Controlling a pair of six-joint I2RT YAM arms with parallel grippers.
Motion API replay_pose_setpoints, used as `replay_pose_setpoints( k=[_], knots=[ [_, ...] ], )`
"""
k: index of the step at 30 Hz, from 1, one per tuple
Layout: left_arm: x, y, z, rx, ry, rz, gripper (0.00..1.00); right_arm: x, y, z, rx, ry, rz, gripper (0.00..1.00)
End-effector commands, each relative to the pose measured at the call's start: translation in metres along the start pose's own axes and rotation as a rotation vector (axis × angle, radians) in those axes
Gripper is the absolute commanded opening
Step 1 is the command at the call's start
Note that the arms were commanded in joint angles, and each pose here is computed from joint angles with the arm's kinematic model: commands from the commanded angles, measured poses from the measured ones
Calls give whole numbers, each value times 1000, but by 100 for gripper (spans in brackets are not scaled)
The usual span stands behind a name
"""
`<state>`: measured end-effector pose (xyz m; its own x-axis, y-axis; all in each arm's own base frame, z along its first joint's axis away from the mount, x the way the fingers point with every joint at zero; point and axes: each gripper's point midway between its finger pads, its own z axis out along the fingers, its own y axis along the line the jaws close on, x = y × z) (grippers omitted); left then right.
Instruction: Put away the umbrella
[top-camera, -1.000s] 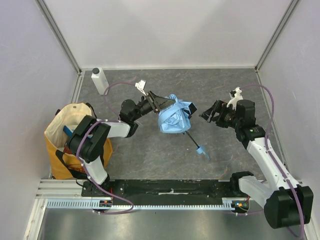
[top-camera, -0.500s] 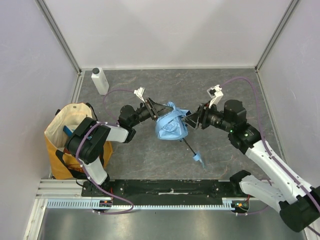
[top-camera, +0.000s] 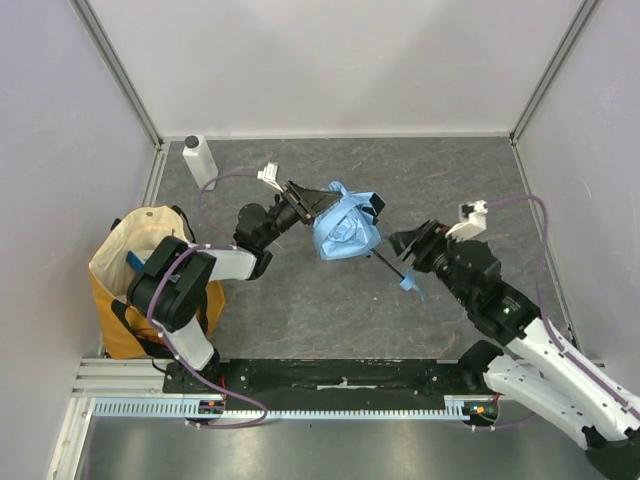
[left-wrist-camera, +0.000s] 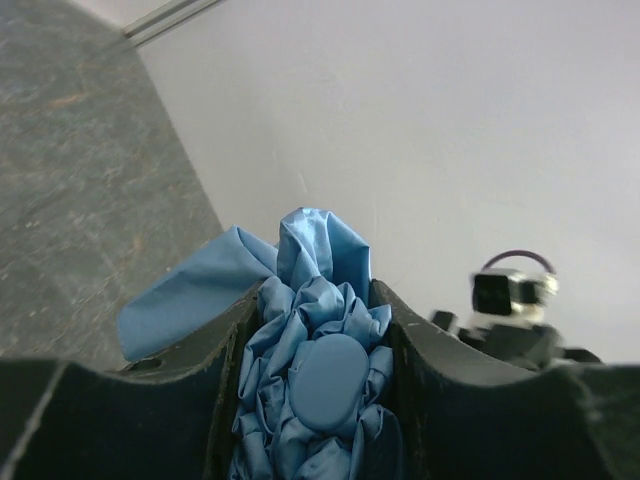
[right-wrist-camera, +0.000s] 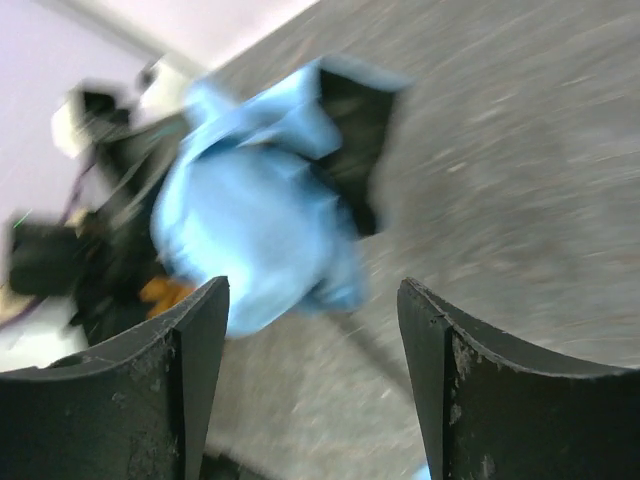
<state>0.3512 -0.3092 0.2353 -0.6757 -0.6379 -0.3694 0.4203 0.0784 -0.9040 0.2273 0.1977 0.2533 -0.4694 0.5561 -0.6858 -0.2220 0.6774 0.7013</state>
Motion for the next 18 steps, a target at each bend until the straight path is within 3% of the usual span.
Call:
replay_pose_setpoints(
  k=[1, 3, 7, 10, 12, 18],
  knots=[
    [-42, -152, -22, 501, -139, 181, 2, -54, -79, 5, 324, -129, -8, 75],
    [-45, -164, -26, 534, -132, 189, 2, -59, -109, 13, 314, -72, 37, 75],
    [-47, -190, -32, 597, -128, 249, 2, -50, -125, 29, 86, 49, 212, 78],
    [-49, -207, -31, 644, -122, 289, 2, -33, -111, 42, -35, 127, 313, 80],
    [-51, -218, -28, 678, -115, 309, 2, -31, -97, 48, -121, 114, 491, 79],
    [-57, -238, -21, 737, -118, 341, 2, 0, -34, 80, -281, 204, 824, 78]
  ],
)
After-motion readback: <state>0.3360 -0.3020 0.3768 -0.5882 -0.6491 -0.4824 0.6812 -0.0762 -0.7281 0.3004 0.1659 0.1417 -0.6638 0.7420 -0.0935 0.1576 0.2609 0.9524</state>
